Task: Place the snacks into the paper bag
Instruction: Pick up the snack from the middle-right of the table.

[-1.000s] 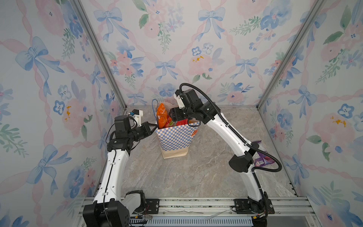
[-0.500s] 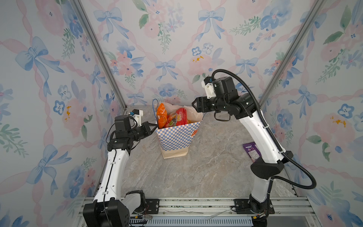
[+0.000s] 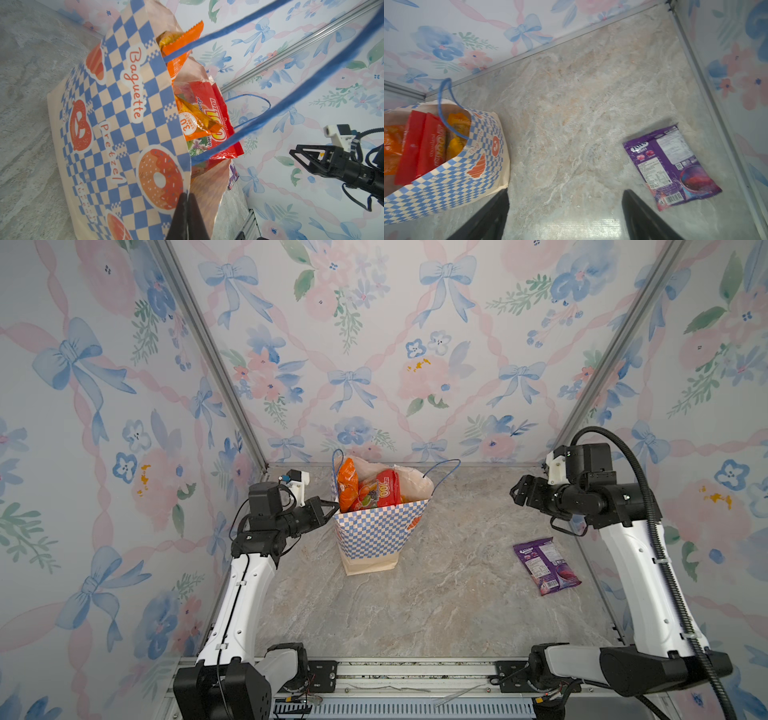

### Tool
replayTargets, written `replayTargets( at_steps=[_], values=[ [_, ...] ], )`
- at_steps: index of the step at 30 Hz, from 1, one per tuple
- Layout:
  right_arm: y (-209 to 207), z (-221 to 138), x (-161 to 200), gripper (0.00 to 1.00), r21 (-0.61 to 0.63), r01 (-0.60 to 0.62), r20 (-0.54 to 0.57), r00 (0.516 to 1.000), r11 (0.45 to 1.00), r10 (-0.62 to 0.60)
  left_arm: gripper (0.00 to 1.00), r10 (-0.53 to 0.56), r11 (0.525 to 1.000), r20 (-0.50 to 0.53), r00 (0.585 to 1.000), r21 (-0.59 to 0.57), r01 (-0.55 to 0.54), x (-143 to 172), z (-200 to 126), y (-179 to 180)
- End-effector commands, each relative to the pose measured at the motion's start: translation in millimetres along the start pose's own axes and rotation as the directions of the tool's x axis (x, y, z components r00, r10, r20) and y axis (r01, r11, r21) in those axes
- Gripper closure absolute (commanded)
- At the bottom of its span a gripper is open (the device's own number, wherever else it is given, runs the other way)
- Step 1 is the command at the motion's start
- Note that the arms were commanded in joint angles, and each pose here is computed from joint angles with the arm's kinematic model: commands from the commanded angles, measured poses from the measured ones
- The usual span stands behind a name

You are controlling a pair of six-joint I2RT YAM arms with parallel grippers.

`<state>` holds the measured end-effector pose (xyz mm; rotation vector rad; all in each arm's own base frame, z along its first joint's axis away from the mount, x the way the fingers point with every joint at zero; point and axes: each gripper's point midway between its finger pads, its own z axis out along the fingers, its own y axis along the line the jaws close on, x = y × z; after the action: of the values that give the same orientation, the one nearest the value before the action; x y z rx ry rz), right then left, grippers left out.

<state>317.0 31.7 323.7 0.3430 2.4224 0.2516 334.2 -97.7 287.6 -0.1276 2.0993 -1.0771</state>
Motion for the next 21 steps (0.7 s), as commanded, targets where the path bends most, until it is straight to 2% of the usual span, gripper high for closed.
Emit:
replayTargets(
  at_steps=[1, 7, 11, 14, 17, 21],
  values=[
    [-47, 12, 27, 0.11, 0.149, -0.041, -0.095, 0.994, 0.988, 0.056, 1.0, 0.08, 0.995, 0.034, 0.996, 0.062, -0.082, -13, -6, -25],
    [-123, 48, 64, 0.0, 0.343, -0.114, -0.224, 0.954, 0.932, 0.199, 1.0, 0.091, 0.994, 0.036, 0.995, 0.063, -0.093, -14, -6, -26],
    [-170, 75, 97, 0.03, 0.394, -0.229, -0.283, 0.891, 0.89, 0.354, 1.0, 0.091, 0.994, 0.032, 0.995, 0.054, -0.093, -10, -6, -22],
    [-198, 87, 113, 0.04, 0.414, -0.353, -0.261, 0.837, 0.839, 0.481, 1.0, 0.095, 0.994, 0.029, 0.995, 0.052, -0.096, -9, -5, -19],
    [-207, 106, 122, 0.03, 0.362, -0.489, -0.254, 0.768, 0.794, 0.588, 1.0, 0.097, 0.993, 0.023, 0.995, 0.06, -0.098, -10, -4, -18],
    [-219, 127, 145, 0.03, 0.372, -0.567, -0.271, 0.691, 0.735, 0.67, 1.0, 0.093, 0.993, 0.018, 0.995, 0.065, -0.094, -10, -3, -18]
  ],
)
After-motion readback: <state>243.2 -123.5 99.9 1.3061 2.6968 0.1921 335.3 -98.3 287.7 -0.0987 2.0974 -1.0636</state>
